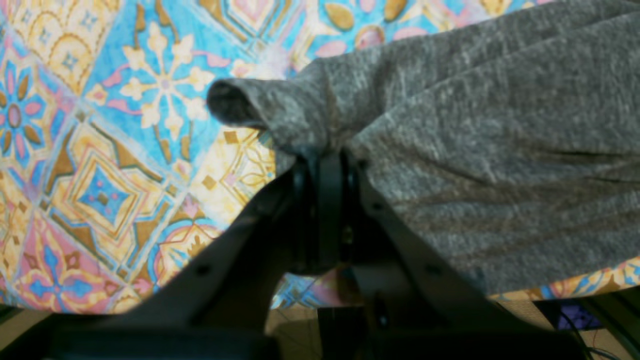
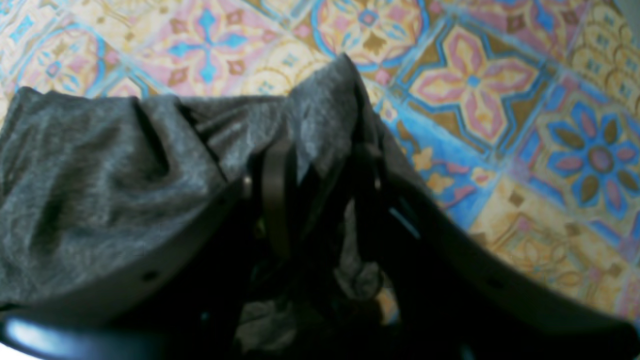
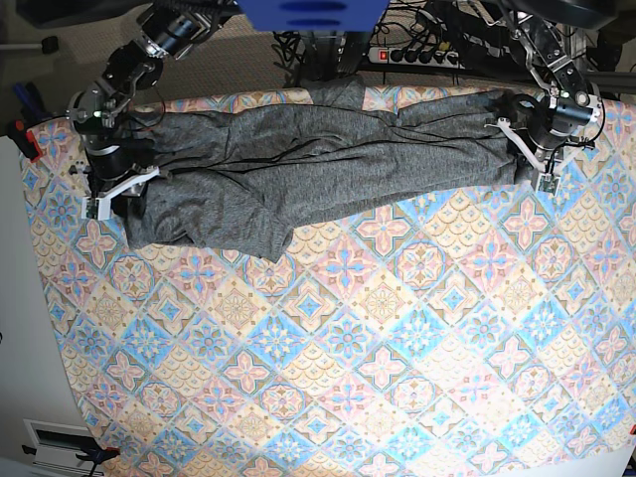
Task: Layout the t-shirt on the table in an organized manner, then fold the t-shirt properly
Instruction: 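Pull the folded shirt ends apart with both grippers to tighten it, then release the strip end with the left gripper and regrasp it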
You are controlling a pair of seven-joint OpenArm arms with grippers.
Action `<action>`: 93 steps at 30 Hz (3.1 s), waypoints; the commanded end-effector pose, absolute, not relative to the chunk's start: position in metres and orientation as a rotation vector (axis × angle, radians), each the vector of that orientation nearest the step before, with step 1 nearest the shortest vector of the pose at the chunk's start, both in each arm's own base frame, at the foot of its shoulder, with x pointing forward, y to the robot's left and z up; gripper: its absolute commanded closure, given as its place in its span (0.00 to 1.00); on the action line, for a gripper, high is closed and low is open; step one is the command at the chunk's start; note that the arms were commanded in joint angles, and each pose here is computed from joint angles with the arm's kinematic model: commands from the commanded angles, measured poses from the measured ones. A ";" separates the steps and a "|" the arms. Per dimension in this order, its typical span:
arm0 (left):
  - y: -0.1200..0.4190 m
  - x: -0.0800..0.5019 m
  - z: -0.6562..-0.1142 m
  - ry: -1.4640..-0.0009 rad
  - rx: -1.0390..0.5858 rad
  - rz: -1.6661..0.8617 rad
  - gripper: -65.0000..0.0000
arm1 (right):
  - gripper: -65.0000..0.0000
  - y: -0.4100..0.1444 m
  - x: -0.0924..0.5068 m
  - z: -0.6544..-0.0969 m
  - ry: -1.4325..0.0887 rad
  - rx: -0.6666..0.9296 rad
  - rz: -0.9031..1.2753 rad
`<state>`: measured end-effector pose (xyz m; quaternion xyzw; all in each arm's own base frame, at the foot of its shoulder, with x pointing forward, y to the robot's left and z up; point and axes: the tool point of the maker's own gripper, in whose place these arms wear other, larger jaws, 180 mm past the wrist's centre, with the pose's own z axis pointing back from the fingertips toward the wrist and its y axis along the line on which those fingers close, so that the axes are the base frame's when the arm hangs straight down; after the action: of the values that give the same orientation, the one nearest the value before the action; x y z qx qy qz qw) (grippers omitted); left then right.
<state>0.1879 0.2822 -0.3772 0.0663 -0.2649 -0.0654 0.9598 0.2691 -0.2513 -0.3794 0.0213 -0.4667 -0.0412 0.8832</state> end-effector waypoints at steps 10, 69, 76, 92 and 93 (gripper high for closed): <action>0.286 0.194 -0.368 -0.571 0.150 -0.139 1.00 | 0.72 -0.240 0.264 -0.416 -0.913 0.142 -0.139; 0.262 0.195 -0.360 -0.625 0.099 -0.136 0.39 | 0.60 -0.311 0.223 -0.377 -0.964 -0.086 -0.235; 0.289 0.174 -0.348 -0.676 0.034 0.045 0.36 | 0.60 -0.311 0.223 -0.377 -0.964 -0.088 -0.235; 0.292 0.147 -0.414 -0.409 -0.143 0.122 0.27 | 0.60 -0.311 0.217 -0.380 -0.949 -0.088 -0.232; 0.287 0.151 -0.415 -0.411 -0.154 0.109 0.27 | 0.60 -0.311 0.217 -0.380 -0.949 -0.088 -0.232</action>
<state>0.1472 0.2910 -0.4166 -0.0695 -0.1967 0.0597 0.9762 0.2077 -0.3047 -0.3968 -0.0348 -0.4260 -0.1175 0.8964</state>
